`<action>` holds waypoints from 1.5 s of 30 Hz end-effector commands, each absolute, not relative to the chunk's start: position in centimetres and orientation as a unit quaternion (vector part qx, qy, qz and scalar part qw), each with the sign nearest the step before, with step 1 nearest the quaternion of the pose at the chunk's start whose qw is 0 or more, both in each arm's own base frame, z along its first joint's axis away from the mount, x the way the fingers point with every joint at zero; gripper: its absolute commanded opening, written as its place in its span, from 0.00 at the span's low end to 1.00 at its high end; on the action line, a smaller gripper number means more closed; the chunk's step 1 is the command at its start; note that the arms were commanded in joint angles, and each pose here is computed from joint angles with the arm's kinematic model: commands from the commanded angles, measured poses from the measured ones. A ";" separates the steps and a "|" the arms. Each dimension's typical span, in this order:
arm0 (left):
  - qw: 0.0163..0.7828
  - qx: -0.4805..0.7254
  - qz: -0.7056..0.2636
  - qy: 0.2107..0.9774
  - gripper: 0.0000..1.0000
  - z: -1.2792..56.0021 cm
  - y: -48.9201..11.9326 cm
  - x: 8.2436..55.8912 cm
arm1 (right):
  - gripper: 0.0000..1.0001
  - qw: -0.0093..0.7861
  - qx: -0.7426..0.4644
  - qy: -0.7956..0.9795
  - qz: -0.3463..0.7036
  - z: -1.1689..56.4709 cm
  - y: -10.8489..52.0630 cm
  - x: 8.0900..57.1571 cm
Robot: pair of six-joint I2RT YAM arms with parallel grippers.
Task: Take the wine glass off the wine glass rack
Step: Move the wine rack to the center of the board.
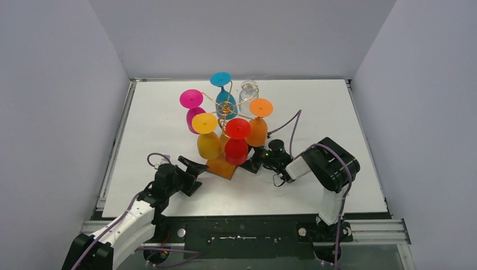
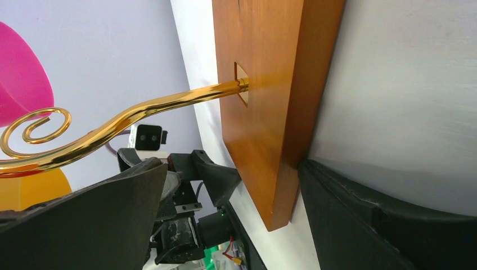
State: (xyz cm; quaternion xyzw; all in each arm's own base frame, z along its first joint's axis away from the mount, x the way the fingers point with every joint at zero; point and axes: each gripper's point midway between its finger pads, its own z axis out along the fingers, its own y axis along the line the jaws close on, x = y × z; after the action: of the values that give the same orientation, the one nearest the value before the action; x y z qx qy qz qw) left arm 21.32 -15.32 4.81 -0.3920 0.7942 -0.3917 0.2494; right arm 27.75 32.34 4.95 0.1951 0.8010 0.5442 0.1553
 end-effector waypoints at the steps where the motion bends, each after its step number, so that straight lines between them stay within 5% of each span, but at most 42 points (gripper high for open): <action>1: 0.273 -0.410 -0.447 0.747 0.92 7.1 -16.7 23.1 | 0.92 0.170 0.206 0.811 0.520 3.4 32.5 28.8; 26: 0.295 -0.418 -0.468 0.721 0.78 5.0 -20.4 31.5 | 0.93 0.209 0.221 0.802 0.515 5.3 30.7 37.0; 45: 0.318 -0.435 -0.315 0.782 0.80 2.4 -13.7 24.7 | 1.00 0.310 0.290 0.826 0.371 7.6 17.4 33.7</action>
State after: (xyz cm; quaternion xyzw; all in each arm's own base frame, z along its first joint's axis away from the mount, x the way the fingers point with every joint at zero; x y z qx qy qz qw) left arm 27.11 -16.56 4.80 -0.4333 0.7434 -0.4044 0.3099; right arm 34.11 20.26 5.66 0.3038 0.8118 0.4220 0.2659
